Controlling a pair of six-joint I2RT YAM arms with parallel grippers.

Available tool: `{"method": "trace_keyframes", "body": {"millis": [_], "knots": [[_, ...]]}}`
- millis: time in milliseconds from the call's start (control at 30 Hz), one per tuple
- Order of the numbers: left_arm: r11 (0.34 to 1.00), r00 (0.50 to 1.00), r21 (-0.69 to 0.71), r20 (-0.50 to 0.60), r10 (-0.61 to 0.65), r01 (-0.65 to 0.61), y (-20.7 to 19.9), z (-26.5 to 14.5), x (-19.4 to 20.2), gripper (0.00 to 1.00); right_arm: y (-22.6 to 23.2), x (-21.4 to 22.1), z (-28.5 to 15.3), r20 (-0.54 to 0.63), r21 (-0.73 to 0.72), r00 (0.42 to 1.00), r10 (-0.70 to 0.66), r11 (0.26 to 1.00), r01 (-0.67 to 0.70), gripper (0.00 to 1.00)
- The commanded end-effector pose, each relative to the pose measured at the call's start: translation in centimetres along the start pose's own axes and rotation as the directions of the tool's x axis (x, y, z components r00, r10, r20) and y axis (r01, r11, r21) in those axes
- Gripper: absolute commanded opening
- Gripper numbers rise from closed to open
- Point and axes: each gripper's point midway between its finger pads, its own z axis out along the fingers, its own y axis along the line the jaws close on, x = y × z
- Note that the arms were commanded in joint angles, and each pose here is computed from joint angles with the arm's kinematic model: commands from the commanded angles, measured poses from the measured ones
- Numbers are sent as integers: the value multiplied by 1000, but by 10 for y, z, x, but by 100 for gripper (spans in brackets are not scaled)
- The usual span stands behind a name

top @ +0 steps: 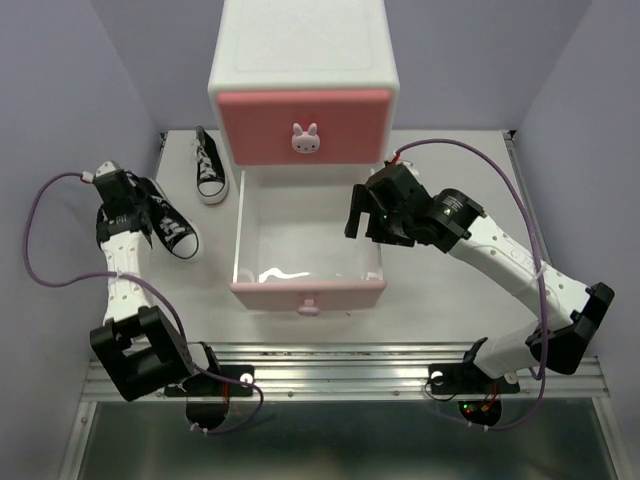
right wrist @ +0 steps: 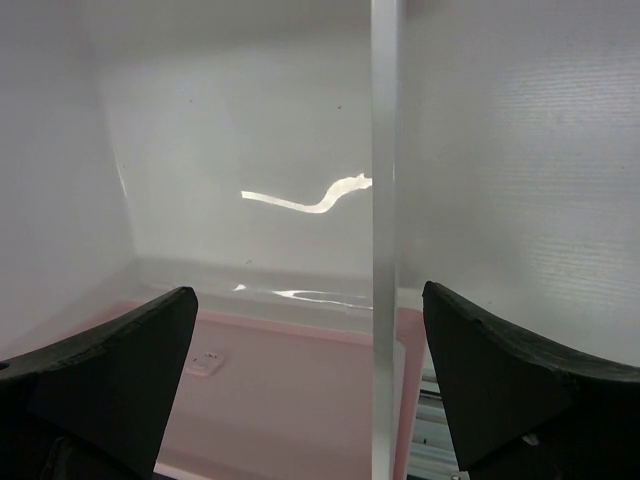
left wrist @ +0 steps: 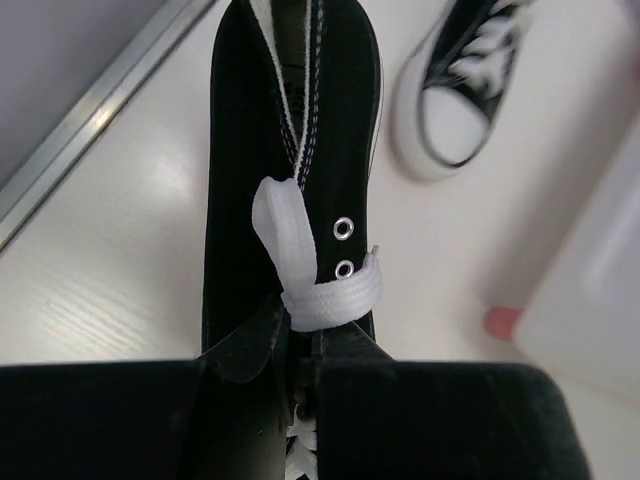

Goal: Place and organize the shoes in the shoe cabinet

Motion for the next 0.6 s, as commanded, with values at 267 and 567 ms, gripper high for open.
{"method": "trace_keyframes", "body": {"millis": [267,567], "knots": [[897,916,393,247,-315,202,-93,-177,-104,0,-21,-25,-38,143,2,985,98,995,-100,100],[836,945,527,169,-279,152,-135,-250,-95,0,-30,-26,-41,170,25,981,92,995,-97,100]]}}
